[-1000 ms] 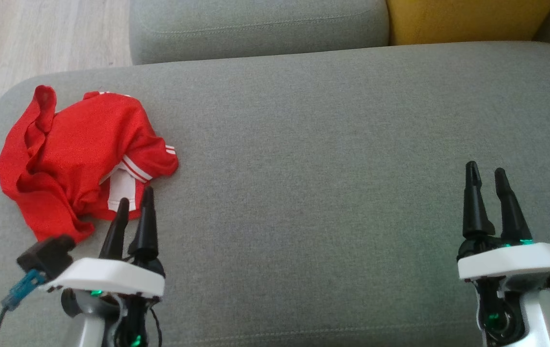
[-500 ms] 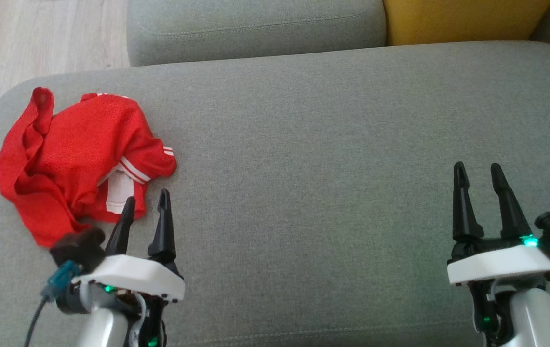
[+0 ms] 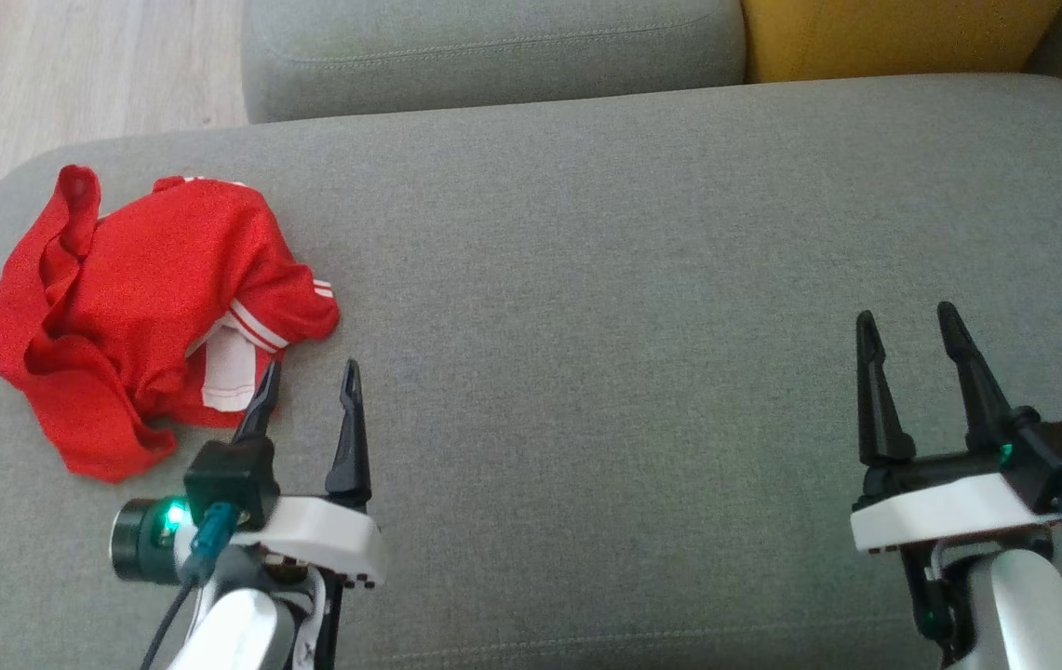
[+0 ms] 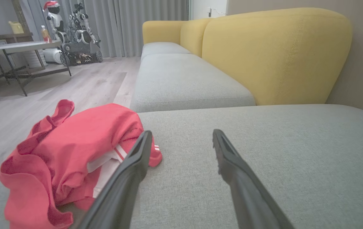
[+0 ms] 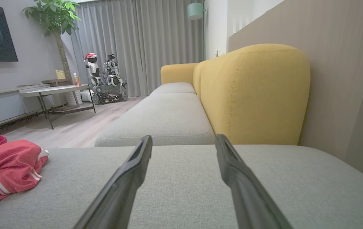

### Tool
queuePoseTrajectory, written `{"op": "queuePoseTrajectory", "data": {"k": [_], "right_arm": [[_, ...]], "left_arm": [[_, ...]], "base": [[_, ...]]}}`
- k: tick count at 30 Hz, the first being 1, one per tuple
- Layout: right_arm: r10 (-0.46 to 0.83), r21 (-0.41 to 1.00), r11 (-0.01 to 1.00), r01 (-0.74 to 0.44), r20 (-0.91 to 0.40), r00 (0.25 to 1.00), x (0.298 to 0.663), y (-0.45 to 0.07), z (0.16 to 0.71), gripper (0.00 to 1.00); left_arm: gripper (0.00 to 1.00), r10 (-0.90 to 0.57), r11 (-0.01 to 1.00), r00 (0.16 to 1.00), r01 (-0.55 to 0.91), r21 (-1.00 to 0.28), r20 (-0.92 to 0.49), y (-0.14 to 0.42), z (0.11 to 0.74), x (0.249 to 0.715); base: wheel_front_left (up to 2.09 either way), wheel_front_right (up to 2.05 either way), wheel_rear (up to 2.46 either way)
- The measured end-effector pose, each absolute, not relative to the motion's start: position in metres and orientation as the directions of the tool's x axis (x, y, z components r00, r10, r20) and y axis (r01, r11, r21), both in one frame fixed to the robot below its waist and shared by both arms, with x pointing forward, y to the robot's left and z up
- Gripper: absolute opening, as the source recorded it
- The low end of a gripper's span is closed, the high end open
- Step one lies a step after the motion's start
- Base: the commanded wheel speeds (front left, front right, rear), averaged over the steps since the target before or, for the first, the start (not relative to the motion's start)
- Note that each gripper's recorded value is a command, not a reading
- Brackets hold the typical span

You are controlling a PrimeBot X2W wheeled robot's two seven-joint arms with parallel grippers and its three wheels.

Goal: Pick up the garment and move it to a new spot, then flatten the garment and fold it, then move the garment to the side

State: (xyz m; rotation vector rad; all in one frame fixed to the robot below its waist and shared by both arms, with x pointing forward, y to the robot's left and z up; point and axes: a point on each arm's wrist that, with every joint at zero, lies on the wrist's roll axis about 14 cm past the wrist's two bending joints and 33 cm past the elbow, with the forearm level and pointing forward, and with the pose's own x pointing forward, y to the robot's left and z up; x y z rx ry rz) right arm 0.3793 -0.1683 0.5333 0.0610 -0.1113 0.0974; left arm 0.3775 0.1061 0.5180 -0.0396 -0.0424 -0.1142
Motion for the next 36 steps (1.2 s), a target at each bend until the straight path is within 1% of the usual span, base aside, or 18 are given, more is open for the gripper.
{"op": "queuePoseTrajectory", "data": {"k": [2, 9, 13, 18, 23, 28, 36], "right_arm": [[0.102, 0.048, 0.993, -0.109, 0.122, 0.987, 0.379, -0.166, 0.535, 1.00], [0.106, 0.085, 0.989, -0.118, 0.129, 0.986, 0.379, -0.163, 0.533, 1.00], [0.102, 0.131, 0.984, -0.117, 0.116, 0.988, 0.378, -0.162, 0.525, 1.00], [0.096, 0.229, 0.967, -0.115, 0.093, 0.991, 0.376, -0.159, 0.514, 1.00], [0.090, 0.281, 0.953, -0.110, 0.084, 0.992, 0.377, -0.158, 0.509, 1.00], [0.094, 0.278, 0.953, -0.120, 0.106, 0.990, 0.381, -0.156, 0.514, 1.00], [0.095, 0.270, 0.955, -0.119, 0.099, 0.990, 0.381, -0.156, 0.512, 1.00]], "left_arm": [[1.00, -0.107, 0.994, 0.992, 0.108, -0.019, 0.060, 0.105, 0.522, 0.379], [1.00, -0.099, 0.994, 0.989, 0.104, -0.035, 0.110, 0.103, 0.535, 0.379], [1.00, -0.079, 0.982, 0.989, 0.099, -0.160, 0.129, 0.105, 0.545, 0.383], [1.00, -0.081, 0.969, 0.988, 0.109, -0.221, 0.134, 0.111, 0.541, 0.380], [1.00, -0.107, 0.977, 0.989, 0.123, -0.171, 0.101, 0.113, 0.522, 0.376], [1.00, -0.141, 0.985, 0.984, 0.150, -0.085, 0.109, 0.106, 0.519, 0.376], [1.00, -0.135, 0.988, 0.986, 0.142, -0.059, 0.097, 0.110, 0.515, 0.376]], "base": [[0.00, 0.00, 0.00], [0.00, 0.00, 0.00], [0.00, 0.00, 0.00], [0.00, 0.00, 0.00], [0.00, 0.00, 0.00], [0.00, 0.00, 0.00], [0.00, 0.00, 0.00]]}}
